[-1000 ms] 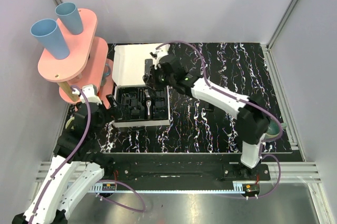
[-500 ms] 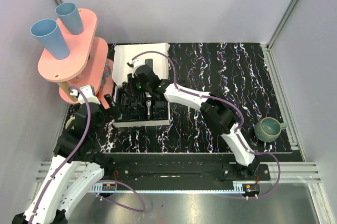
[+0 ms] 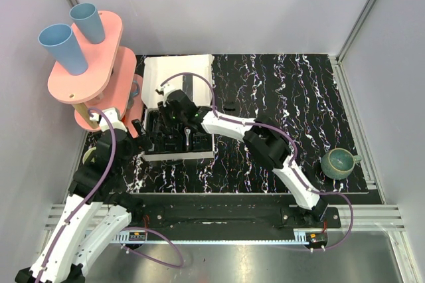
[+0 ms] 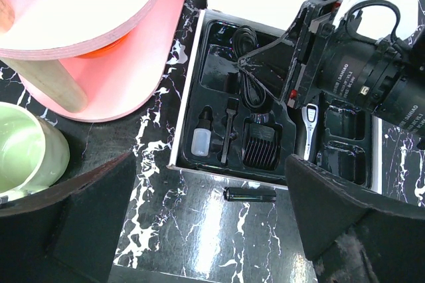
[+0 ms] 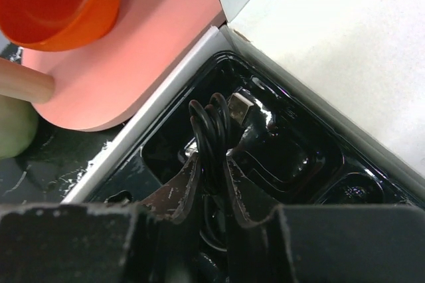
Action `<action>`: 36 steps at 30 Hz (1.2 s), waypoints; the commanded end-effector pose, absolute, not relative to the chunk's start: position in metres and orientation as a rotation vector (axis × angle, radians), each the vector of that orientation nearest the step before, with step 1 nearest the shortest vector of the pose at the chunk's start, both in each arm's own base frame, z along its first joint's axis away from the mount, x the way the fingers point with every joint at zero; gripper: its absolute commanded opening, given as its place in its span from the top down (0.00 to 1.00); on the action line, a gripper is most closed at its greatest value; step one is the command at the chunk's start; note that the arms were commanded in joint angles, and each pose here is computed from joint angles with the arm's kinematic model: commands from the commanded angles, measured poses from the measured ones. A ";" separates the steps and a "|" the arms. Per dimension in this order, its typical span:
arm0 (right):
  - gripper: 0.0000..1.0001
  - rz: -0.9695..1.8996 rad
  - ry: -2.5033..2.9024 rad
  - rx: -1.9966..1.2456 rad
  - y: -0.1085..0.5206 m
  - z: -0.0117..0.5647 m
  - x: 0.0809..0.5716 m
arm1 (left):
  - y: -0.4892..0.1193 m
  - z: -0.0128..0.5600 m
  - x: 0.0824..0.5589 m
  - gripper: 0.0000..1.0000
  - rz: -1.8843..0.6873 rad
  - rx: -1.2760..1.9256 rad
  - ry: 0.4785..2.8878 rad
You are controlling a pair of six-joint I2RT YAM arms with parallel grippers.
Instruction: Sort the hair-cutting tools
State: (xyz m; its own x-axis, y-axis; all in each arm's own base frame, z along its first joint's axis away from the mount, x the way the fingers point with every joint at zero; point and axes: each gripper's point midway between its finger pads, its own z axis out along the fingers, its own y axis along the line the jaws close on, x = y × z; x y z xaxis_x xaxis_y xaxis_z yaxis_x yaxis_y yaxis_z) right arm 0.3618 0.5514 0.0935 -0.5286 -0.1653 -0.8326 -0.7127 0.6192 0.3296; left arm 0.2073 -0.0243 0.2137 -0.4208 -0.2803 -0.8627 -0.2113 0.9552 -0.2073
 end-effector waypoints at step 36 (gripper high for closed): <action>0.34 0.717 1.937 -0.632 0.535 0.178 0.381 | -0.016 0.228 0.211 0.01 -0.061 -0.403 1.963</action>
